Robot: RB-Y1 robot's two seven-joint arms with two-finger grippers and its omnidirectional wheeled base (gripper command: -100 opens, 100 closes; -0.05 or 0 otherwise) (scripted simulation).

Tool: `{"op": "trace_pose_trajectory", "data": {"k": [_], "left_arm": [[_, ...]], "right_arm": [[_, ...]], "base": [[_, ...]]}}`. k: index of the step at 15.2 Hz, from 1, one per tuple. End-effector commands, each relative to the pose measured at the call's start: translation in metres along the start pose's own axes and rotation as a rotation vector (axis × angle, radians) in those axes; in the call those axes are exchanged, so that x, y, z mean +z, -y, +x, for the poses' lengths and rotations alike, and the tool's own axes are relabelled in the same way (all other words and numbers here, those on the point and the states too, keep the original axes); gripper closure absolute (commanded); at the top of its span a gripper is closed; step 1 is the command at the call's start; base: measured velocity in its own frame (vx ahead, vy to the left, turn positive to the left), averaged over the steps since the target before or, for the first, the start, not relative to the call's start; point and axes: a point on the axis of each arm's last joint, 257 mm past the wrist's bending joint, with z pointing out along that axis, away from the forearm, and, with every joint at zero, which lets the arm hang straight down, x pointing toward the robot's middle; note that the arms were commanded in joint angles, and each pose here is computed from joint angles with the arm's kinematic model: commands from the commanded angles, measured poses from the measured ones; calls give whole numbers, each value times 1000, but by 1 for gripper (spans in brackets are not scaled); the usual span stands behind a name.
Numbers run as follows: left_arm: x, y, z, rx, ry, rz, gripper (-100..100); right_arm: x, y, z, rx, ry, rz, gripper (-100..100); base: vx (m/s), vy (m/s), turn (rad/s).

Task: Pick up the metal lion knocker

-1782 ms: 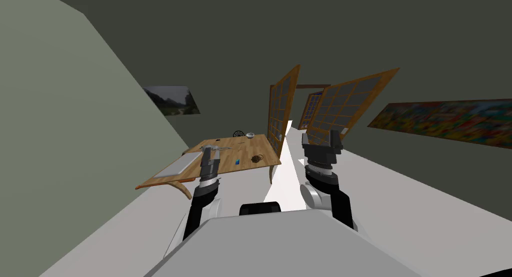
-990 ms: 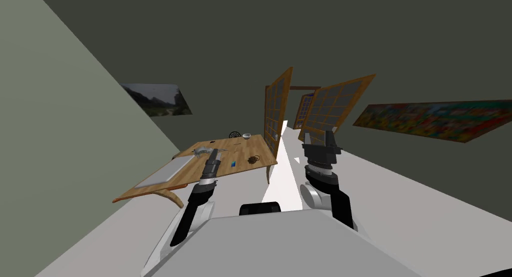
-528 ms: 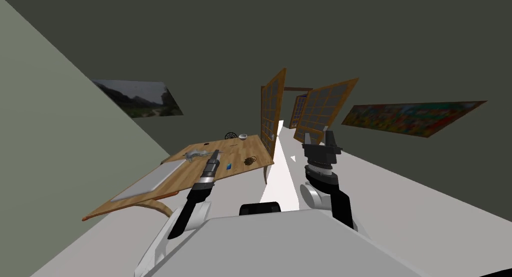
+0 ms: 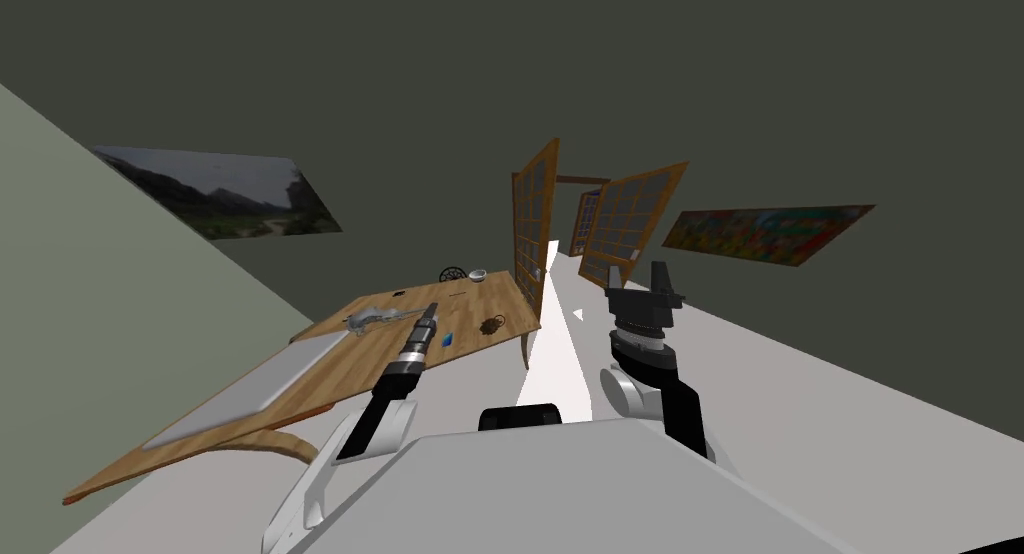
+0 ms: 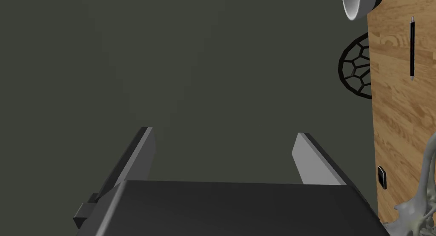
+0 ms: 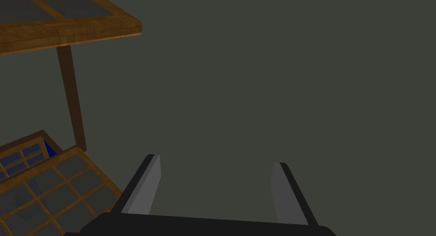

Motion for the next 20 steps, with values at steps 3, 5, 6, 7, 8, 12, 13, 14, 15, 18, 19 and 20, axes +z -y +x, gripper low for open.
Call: {"op": "trace_pose_trajectory", "data": {"k": [3,5,6,7,8,12,13,14,15,18,19,20], "left_arm": [[2,-35,-10,6,9,-105,-100],[1,-43,-10,6,8,-136,-100],[0,-55,-15,6,16,-172,-100],[0,-60,-15,5,15,-189,-100],[-1,-62,-15,5,15,-198,-100],[-5,-95,-27,-1,34,-305,-100],[-6,-98,-27,-1,33,-320,-100],[-7,-100,-27,-2,33,-327,-100],[-10,-113,-32,-8,45,-368,-100],[-15,-132,-38,-16,56,-434,-100],[-17,-136,-38,-17,56,-453,-100],[-18,-138,-38,-17,56,-460,-100]], "right_arm": [[0,0,0,0,0,0,0],[0,0,0,0,0,0,0],[0,0,0,0,0,0,0],[0,0,0,0,0,0,0],[0,0,0,0,0,0,0],[0,0,0,0,0,0,0],[0,0,0,0,0,0,0],[0,0,0,0,0,0,0],[0,0,0,0,0,0,0],[0,0,0,0,0,0,0],[0,0,0,0,0,0,0],[0,0,0,0,0,0,0]], "base": [[25,-37,-161],[32,-37,-103],[36,-31,-127],[36,-33,-158],[22,-23,-55],[26,-31,-131],[38,-34,-168],[30,-26,-39],[32,-40,-129],[29,-31,-129],[37,-32,-160],[29,-19,-47]]}}
